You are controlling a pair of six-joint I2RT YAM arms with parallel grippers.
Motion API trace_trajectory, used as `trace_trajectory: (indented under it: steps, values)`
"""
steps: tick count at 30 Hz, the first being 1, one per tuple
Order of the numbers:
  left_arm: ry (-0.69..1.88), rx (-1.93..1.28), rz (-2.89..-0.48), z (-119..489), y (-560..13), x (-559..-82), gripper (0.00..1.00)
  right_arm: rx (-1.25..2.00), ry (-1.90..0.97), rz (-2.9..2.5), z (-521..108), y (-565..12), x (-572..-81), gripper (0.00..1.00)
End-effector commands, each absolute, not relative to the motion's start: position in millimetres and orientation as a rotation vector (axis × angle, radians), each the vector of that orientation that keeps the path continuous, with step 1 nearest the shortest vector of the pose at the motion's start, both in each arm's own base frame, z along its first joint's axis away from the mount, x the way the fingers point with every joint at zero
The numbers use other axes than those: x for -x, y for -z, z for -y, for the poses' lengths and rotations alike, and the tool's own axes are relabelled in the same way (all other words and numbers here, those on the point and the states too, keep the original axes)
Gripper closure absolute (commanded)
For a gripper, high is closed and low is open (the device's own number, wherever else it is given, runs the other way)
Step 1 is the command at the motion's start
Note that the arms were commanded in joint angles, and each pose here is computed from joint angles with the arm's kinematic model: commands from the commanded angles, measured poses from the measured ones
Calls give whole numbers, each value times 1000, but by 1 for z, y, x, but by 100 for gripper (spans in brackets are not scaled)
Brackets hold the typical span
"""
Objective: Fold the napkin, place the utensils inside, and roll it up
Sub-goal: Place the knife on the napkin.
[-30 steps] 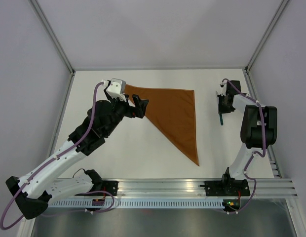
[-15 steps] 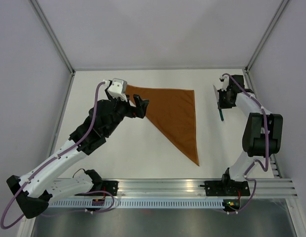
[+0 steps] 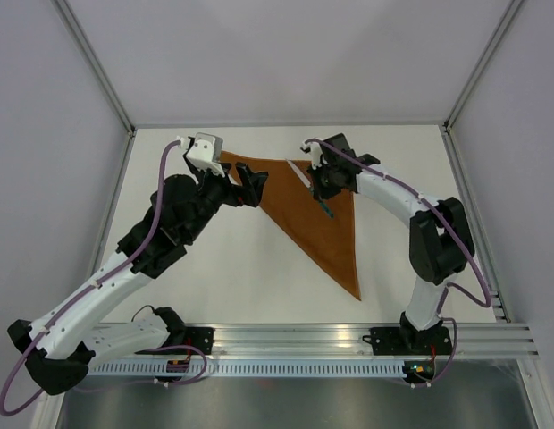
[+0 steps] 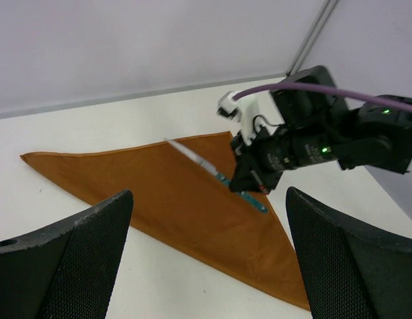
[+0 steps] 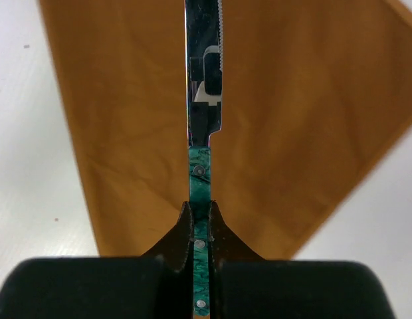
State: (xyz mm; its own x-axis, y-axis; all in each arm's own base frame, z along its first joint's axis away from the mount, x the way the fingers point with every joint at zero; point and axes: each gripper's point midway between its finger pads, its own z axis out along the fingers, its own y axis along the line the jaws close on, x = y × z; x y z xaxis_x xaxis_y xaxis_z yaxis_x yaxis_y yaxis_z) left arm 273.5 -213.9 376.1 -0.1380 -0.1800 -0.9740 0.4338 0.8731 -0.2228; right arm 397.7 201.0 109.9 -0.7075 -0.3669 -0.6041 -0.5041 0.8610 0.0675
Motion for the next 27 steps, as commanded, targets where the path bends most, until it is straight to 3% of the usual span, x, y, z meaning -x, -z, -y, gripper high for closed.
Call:
trace_trajectory:
  steps: [1, 12, 27]
  values:
    - [574, -163, -1593, 207, -403, -265, 0, 694, -317, -2473, -239, -102, -390, 100]
    - [527, -131, -1609, 192, -403, -261, 0, 764, -405, -2473, -307, -79, -381, 100]
    - [515, -136, -1632, 193, -395, -264, 0, 715, -394, -2532, -311, -46, -368, 100]
